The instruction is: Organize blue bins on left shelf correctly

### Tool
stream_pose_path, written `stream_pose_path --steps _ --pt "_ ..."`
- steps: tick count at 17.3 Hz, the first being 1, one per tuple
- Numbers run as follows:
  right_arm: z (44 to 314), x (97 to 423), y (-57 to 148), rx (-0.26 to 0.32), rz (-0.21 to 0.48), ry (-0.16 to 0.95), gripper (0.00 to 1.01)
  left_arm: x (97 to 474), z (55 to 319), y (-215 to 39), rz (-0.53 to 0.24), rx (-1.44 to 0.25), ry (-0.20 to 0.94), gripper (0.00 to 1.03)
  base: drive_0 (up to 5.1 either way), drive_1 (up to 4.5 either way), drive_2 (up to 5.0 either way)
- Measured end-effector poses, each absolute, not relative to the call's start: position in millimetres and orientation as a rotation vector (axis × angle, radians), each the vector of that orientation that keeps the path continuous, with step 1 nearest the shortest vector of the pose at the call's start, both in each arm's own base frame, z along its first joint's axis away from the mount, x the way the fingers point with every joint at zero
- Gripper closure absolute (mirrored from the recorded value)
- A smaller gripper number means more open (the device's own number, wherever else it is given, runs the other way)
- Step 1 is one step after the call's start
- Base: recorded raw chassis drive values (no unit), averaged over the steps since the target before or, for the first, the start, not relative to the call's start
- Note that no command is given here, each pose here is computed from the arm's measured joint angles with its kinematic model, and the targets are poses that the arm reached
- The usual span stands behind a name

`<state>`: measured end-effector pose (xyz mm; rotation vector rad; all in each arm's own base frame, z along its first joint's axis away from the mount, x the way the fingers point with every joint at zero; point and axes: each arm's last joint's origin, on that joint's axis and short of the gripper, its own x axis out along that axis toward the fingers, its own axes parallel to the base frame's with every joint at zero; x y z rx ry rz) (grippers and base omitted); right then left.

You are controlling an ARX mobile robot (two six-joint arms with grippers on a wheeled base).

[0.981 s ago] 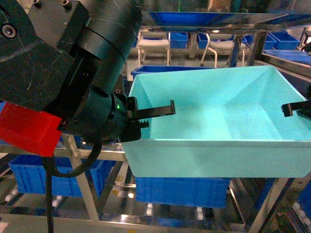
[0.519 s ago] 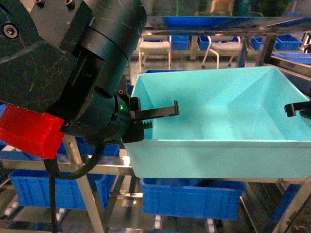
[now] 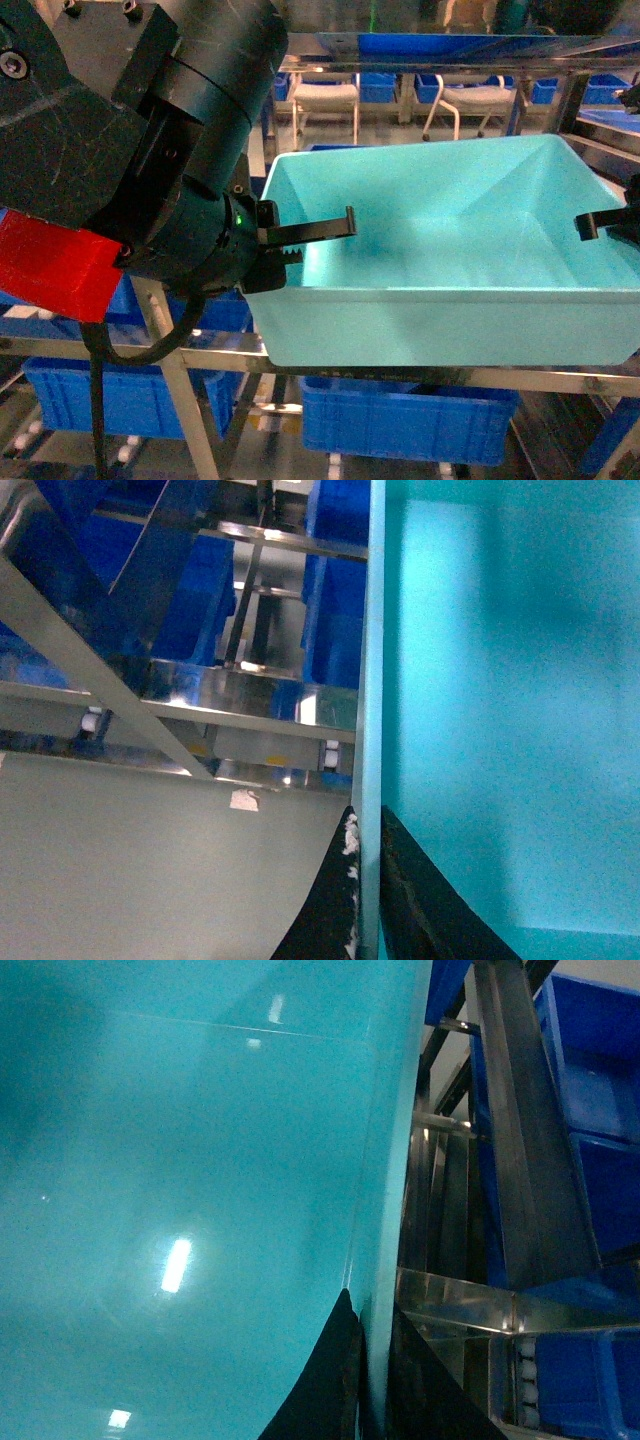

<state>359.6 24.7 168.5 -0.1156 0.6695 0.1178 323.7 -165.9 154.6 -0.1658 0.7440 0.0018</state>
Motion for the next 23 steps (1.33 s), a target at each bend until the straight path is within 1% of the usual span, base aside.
stream_pose_path --steps 7,8,9,10,12,14,17,20,23 --pt "169 360 23 -0.116 0.111 0.672 0.99 322 155 -169 -0.007 -0.163 0.742 1.01 -0.3 -0.31 -0.3" --pt "165 368 21 -0.104 0.061 0.714 0.99 331 150 -173 -0.022 -0.165 0.769 1.01 -0.3 -0.32 -0.3" --pt "149 386 21 -0.06 0.029 0.794 0.99 358 138 -176 -0.022 -0.142 0.792 1.01 0.0 0.0 0.0" --pt "139 398 22 -0.013 0.034 0.86 0.99 373 129 -174 -0.01 -0.12 0.814 1.01 0.0 0.0 0.0" --pt "133 413 24 0.015 0.036 0.888 0.99 386 120 -173 0.003 -0.118 0.832 1.01 0.0 0.0 0.0" --pt "125 425 25 0.038 0.033 0.929 0.99 400 114 -174 0.01 -0.112 0.849 1.01 0.0 0.0 0.0" --pt "117 440 26 0.057 0.025 0.965 0.99 412 112 -176 0.01 -0.093 0.852 1.01 0.0 0.0 0.0" --pt "110 458 24 0.087 0.025 1.006 0.99 434 108 -177 0.017 -0.08 0.866 1.01 0.0 0.0 0.0" --pt "100 478 21 0.094 0.014 1.038 0.99 454 98 -183 0.019 -0.074 0.897 1.01 0.0 0.0 0.0"
